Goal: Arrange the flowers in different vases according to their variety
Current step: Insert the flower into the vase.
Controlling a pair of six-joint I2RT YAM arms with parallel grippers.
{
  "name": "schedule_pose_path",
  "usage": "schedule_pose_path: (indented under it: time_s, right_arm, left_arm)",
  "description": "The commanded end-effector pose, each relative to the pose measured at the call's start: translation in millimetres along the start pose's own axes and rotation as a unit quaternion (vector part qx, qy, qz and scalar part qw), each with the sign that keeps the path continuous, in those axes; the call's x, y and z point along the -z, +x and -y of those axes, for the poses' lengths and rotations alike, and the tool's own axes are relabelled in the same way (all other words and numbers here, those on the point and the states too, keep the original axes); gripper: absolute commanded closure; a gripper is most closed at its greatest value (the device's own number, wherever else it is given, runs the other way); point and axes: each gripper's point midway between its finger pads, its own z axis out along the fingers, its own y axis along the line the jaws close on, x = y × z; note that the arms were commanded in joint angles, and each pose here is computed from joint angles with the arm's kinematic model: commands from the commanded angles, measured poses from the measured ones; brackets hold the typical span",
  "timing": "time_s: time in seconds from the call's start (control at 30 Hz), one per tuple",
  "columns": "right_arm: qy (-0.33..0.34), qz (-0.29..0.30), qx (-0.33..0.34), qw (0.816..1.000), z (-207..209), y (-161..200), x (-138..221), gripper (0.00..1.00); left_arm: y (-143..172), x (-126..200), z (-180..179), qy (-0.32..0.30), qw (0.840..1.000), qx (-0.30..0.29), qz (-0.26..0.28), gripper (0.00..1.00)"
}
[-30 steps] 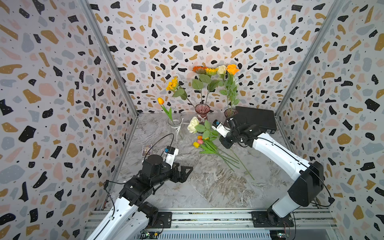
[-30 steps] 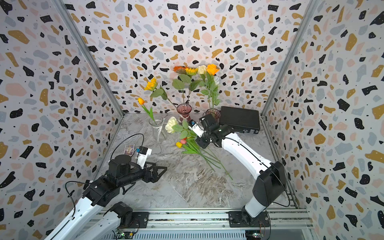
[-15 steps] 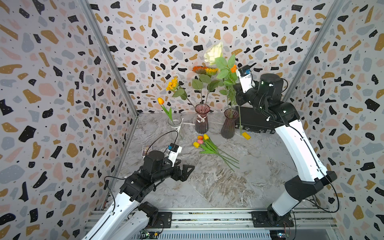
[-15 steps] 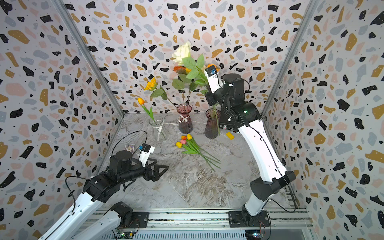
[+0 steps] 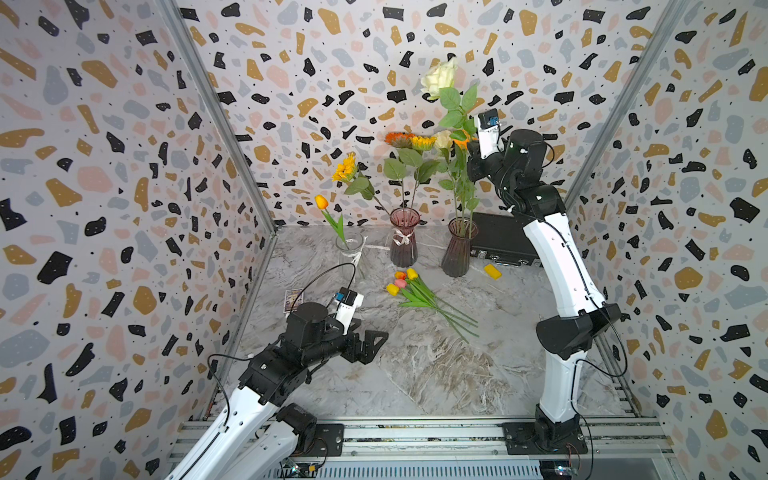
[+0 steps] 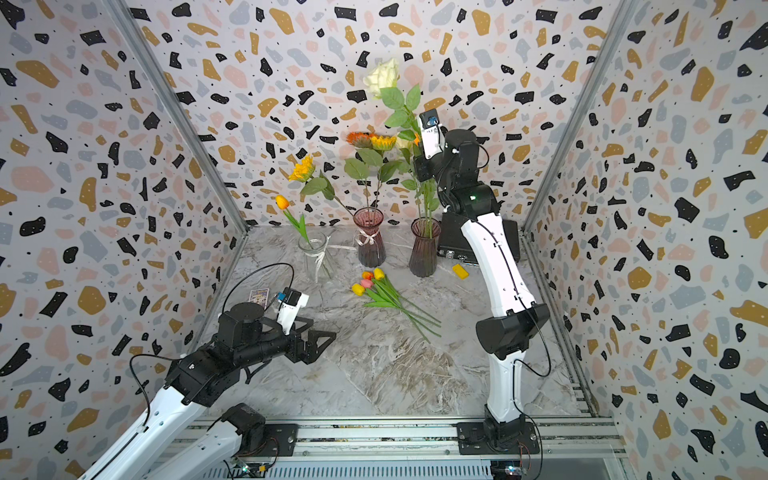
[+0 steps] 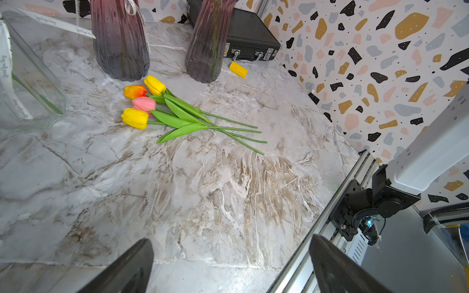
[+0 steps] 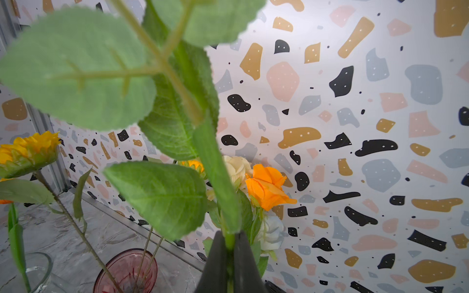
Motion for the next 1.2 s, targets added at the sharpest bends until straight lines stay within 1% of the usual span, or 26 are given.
schedule_pose_path:
  time_s: [0.0, 0.23, 0.3, 0.4, 0.57, 0.67, 1.03, 1.17]
  right_arm:
    - [0.009, 0.056, -0.004, 0.998, 12, -27, 6, 1.0]
    - [0.008, 0.045, -0.02, 0.999, 15, 8, -13, 1.0]
    - [0.012, 0.05, -0.019, 0.998, 17, 11, -15, 1.0]
    - [0.009, 0.061, -0.021, 0.998, 17, -2, -8, 1.0]
    - [0.012, 0.1, -0.025, 0.995, 23, -44, 17, 1.0]
    - [0.017, 0.106, -0.023, 0.994, 26, -54, 25, 1.0]
    - [0.019, 0.119, -0.027, 0.992, 28, -65, 27, 1.0]
    - [0.012, 0.1, -0.032, 0.994, 25, -49, 19, 1.0]
  left_arm:
    - [-2, -1, -1, -0.002, 1.0, -0.014, 0.008, 0.0]
    - [-1, -3, -2, -0.005, 1.0, -0.016, 0.005, 0.0]
    - [-1, -4, -3, -0.007, 1.0, -0.016, 0.005, 0.0]
    - [-1, -4, -3, -0.007, 1.0, -0.015, 0.003, 0.0]
    - [-1, -5, -4, -0.008, 1.0, -0.014, 0.003, 0.0]
    - [-1, -5, -4, -0.008, 1.0, -0.014, 0.002, 0.0]
    - [-1, -6, -5, -0.009, 1.0, -0.012, 0.001, 0.0]
    - [-1, -6, -5, -0.009, 1.0, -0.013, 0.0, 0.0]
